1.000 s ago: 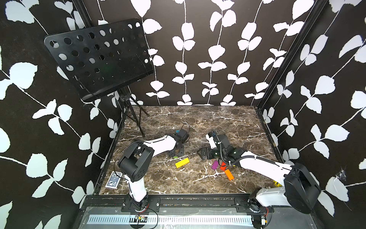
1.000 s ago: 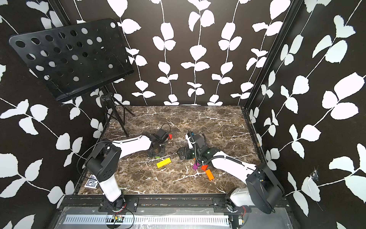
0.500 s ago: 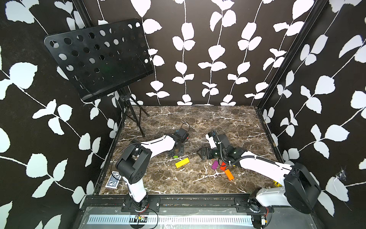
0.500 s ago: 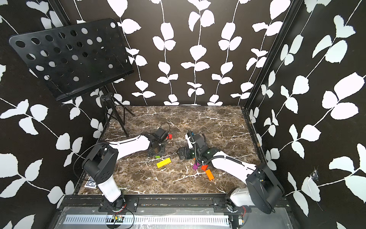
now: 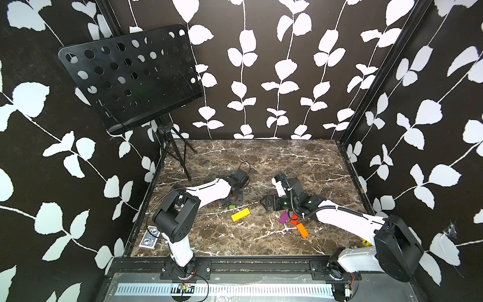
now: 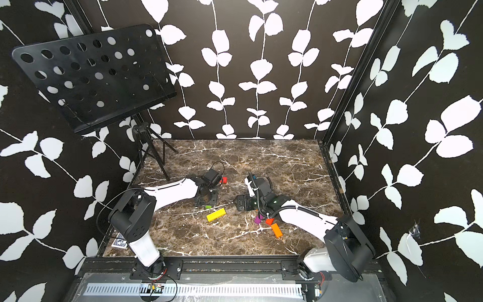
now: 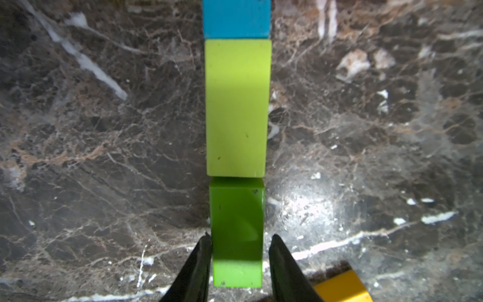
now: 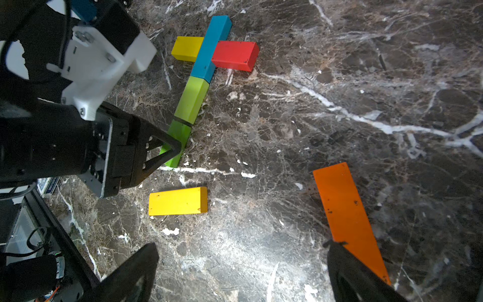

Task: Assemble the letter t with building blocks
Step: Assemble the building block at the center of the board.

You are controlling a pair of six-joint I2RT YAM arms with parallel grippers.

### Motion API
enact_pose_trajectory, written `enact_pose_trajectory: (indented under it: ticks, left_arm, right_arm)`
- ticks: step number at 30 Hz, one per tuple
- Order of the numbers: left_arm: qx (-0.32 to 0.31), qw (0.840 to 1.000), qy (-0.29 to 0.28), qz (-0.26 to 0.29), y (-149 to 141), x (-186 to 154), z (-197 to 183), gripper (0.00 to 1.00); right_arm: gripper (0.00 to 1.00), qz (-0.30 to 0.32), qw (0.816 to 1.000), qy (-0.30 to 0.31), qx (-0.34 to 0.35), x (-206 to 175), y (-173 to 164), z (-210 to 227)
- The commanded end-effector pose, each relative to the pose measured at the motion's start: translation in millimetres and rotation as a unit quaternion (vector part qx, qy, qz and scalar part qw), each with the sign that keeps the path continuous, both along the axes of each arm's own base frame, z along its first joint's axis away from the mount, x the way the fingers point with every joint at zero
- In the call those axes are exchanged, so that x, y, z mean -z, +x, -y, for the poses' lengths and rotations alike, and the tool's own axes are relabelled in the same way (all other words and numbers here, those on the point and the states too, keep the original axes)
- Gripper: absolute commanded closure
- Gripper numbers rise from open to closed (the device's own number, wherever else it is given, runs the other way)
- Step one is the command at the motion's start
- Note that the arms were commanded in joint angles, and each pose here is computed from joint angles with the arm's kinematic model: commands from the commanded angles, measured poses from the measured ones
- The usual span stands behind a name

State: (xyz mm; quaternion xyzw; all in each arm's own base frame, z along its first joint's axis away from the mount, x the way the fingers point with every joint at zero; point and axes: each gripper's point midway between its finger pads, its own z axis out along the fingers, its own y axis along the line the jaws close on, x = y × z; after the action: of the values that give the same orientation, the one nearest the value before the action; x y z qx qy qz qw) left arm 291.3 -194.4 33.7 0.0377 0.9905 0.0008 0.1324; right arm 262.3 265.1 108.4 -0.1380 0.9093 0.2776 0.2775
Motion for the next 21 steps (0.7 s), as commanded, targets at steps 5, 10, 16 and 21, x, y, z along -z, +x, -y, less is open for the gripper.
enact_pose_trajectory:
  ticks: [5, 10, 16, 21]
  left_arm:
    - [0.002, 1.0, 0.01, -0.008, -3.1, 1.6, -5.6, 0.6]
    - [0.001, 1.0, 0.012, -0.011, -3.0, 4.1, -5.1, 0.58]
    - [0.002, 1.0, 0.013, -0.011, -2.1, 4.5, -5.0, 0.59]
    - [0.002, 1.0, 0.013, -0.011, -1.7, 5.3, -4.6, 0.7]
  right_arm:
    - [0.01, 0.005, 1.0, 0.011, 0.003, -3.6, 4.0, -2.5]
    - [0.01, 0.005, 1.0, 0.01, 0.003, -2.8, 4.4, -2.4]
    - [0.01, 0.005, 1.0, 0.009, 0.004, -2.4, 5.1, -1.9]
    - [0.01, 0.004, 1.0, 0.008, 0.004, -1.3, 5.2, -2.1]
